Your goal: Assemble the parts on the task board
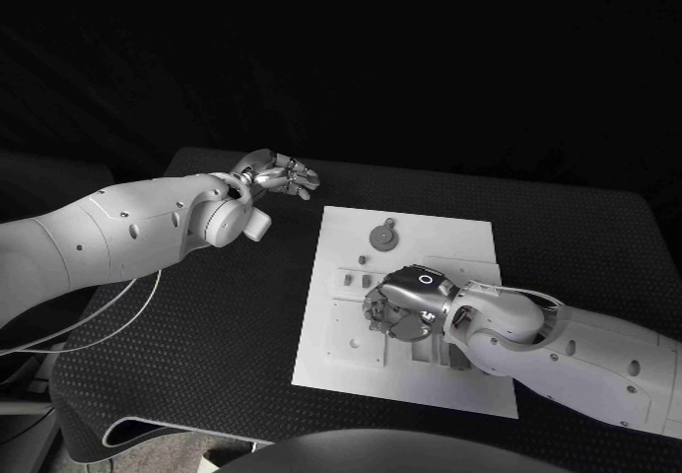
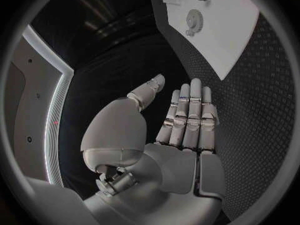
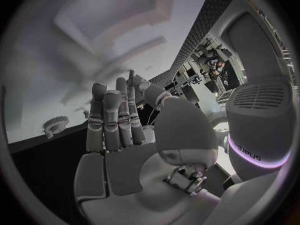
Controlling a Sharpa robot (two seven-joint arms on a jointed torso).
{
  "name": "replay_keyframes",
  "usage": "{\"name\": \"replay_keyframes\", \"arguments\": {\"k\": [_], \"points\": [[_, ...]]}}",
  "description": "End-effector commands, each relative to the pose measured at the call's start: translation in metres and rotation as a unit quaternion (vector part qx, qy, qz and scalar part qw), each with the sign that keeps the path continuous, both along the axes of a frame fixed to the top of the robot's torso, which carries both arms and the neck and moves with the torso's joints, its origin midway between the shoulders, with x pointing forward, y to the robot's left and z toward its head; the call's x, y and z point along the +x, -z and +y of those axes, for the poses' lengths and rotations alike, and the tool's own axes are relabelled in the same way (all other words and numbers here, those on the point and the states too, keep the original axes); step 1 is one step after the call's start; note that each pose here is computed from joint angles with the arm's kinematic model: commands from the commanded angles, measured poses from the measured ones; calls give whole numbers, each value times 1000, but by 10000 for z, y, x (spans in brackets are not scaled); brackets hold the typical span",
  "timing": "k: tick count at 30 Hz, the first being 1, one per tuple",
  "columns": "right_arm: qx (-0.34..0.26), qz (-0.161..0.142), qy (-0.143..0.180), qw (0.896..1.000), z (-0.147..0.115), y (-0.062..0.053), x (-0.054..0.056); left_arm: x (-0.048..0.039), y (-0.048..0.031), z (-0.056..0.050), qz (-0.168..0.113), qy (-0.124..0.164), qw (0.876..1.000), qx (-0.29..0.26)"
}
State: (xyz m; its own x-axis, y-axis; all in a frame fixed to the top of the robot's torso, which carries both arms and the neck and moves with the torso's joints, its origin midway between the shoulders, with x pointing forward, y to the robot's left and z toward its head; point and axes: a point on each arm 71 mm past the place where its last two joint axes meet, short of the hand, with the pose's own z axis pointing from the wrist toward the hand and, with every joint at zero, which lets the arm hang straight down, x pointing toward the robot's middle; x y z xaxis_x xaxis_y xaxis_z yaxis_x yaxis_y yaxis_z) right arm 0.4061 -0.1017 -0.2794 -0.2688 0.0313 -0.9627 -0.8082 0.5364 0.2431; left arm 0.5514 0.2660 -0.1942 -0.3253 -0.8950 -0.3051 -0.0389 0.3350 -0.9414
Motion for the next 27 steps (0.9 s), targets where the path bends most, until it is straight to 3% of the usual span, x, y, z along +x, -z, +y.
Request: {"name": "replay_keyframes", "arguments": {"k": [1,10,15,27], "points": [[-14,8,-9,1000,1,47,-29,-3,-10,-21,0,8,1000,-6],[-38,-8,-24,999,33,74,-82,-3,-12,-16,-1,7,1000,-6],[-44,-28,-20,998,39,67,-86,-3,-12,-20,-1,8,1000,-6],[-37,-44,-13,998,39,38,-88,-2,-11,-17,0,7,1000,-5]]}}
